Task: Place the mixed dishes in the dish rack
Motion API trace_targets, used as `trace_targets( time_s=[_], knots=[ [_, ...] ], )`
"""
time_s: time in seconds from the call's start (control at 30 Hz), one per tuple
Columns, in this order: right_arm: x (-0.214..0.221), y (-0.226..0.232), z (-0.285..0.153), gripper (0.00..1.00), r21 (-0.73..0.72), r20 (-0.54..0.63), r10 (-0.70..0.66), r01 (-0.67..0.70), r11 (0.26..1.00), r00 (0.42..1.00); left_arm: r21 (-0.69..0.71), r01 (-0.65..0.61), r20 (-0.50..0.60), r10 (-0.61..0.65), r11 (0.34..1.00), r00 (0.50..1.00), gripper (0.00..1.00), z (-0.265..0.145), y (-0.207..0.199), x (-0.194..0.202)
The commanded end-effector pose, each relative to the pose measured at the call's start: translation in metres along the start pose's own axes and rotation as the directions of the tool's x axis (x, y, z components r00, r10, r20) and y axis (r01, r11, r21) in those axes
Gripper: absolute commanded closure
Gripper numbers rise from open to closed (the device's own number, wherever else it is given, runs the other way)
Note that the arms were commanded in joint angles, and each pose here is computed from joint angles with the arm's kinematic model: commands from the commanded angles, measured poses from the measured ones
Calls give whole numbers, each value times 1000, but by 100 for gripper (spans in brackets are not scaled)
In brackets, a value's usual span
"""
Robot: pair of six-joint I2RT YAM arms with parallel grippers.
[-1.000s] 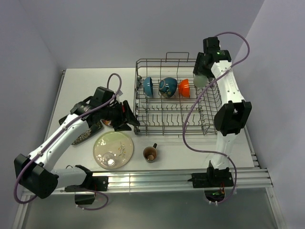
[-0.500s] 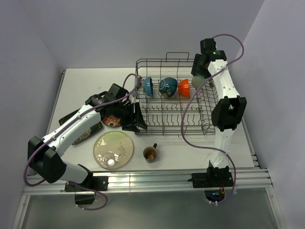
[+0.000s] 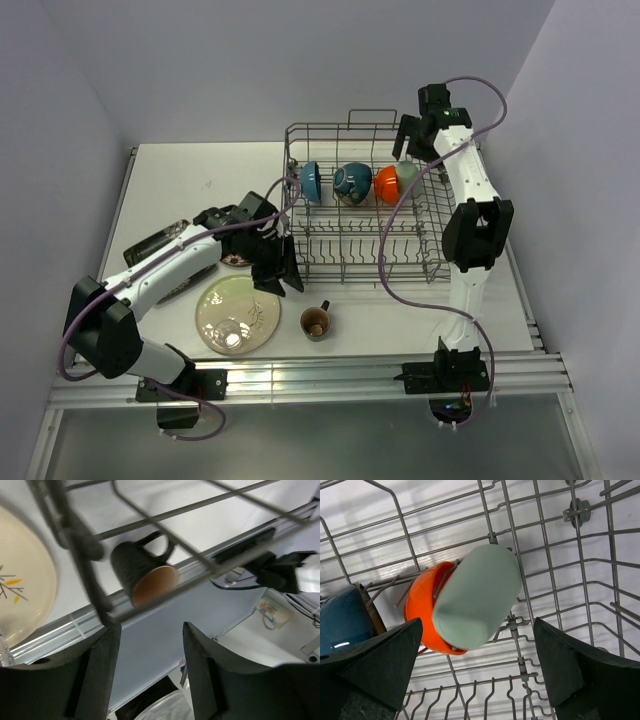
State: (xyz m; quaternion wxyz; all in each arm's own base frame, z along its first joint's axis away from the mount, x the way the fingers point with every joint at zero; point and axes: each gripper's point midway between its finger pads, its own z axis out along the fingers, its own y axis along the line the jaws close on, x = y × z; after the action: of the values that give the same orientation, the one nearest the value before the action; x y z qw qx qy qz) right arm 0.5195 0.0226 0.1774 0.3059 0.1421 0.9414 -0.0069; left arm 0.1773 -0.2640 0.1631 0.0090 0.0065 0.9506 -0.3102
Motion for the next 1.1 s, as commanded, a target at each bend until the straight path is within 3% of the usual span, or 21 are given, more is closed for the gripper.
trace_targets(
  time_s=[0.0, 0.2, 0.47, 0.7, 0.87, 1.07],
  knots=[
    [-26, 2, -35, 0, -34, 103, 18, -15, 999, 995, -13, -21, 10, 21, 1000, 1000, 43, 8, 9, 7],
    [-23, 11, -93, 0, -98, 148, 35, -20, 995, 988, -24, -36, -23, 35, 999, 999, 45, 32, 10, 22],
    [16, 49, -222, 0, -290, 278, -10, 94, 952, 961, -43, -51, -57, 49, 998, 997, 47, 65, 7, 46],
    [53, 18, -318, 0, -358, 381, 25, 123, 925, 924, -163, -47, -58, 38, 985, 998, 52, 90, 29, 65],
    [75, 1, -347, 0, -385, 418, 49, 128, 914, 907, -241, -67, -31, 61, 968, 998, 54, 100, 42, 75],
    [92, 0, -362, 0, -438, 409, 55, 143, 888, 911, -282, -4, 90, 31, 960, 995, 51, 87, 56, 67]
  ],
)
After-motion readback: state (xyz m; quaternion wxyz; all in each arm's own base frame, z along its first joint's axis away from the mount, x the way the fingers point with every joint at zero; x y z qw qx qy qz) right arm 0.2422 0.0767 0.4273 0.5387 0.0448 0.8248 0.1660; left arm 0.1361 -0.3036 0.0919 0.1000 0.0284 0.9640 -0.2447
